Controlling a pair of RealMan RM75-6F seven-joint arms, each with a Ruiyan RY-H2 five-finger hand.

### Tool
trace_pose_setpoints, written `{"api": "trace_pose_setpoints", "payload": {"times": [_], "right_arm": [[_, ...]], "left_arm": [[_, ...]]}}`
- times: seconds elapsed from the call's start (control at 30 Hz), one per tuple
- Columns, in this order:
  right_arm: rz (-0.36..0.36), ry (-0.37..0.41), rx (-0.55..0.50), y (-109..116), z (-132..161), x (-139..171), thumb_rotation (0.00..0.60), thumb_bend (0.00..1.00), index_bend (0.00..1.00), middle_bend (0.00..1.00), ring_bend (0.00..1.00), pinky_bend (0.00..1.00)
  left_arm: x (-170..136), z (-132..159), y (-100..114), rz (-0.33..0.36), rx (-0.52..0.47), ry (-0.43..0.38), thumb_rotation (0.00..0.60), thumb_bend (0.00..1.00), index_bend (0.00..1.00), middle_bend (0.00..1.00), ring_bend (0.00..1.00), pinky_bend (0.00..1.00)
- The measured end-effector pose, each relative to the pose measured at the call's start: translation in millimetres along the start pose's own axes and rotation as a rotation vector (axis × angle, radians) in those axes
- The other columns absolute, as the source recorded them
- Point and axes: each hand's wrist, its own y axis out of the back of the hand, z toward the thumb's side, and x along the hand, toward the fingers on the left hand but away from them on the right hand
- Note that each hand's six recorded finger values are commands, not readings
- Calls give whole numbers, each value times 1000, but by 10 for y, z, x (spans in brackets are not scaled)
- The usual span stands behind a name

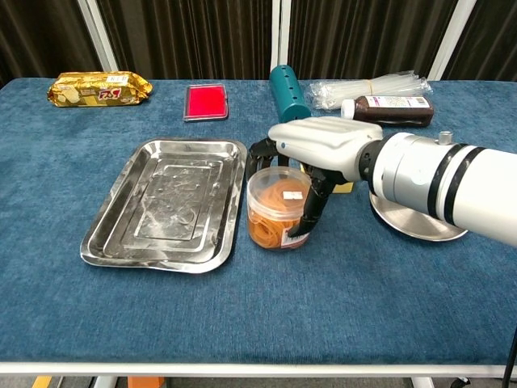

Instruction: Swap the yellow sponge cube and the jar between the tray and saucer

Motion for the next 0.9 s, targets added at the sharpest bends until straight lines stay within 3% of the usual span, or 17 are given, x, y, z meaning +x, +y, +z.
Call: {"api": "trace_pose_setpoints", "payload": {"times": [0.13, 0.2, 0.47, 0.67, 0.77, 0.9], "right_arm": [[25, -8, 13, -26, -15, -11, 600, 24, 58, 138, 43, 182], [26, -11, 16, -11, -19, -5, 600, 13, 15, 95, 5, 135], [-48, -17, 31, 291, -68, 200, 600, 0, 0, 67, 0, 103], [-151, -113, 66, 665, -407, 396, 600, 1, 0, 67, 0, 92], [-143, -160, 79, 664, -581, 365, 600, 1, 0, 64, 0, 78], [-79, -205, 78, 564, -782, 257, 600, 1, 0, 54, 0, 74]], "left_arm": [[-5, -15, -3, 1, -3, 3, 600, 187, 147, 135, 63, 225], [-12, -24, -3, 1, -3, 4, 600, 187, 147, 134, 63, 225], [-31, -2, 33, 10, -9, -5, 600, 187, 147, 134, 63, 225], [-28, 27, 26, 6, -8, -13, 600, 186, 147, 134, 63, 225], [-22, 39, 16, 1, -4, -16, 600, 186, 147, 134, 62, 225], [-6, 53, 13, -1, 0, -17, 600, 187, 147, 134, 62, 225]]}}
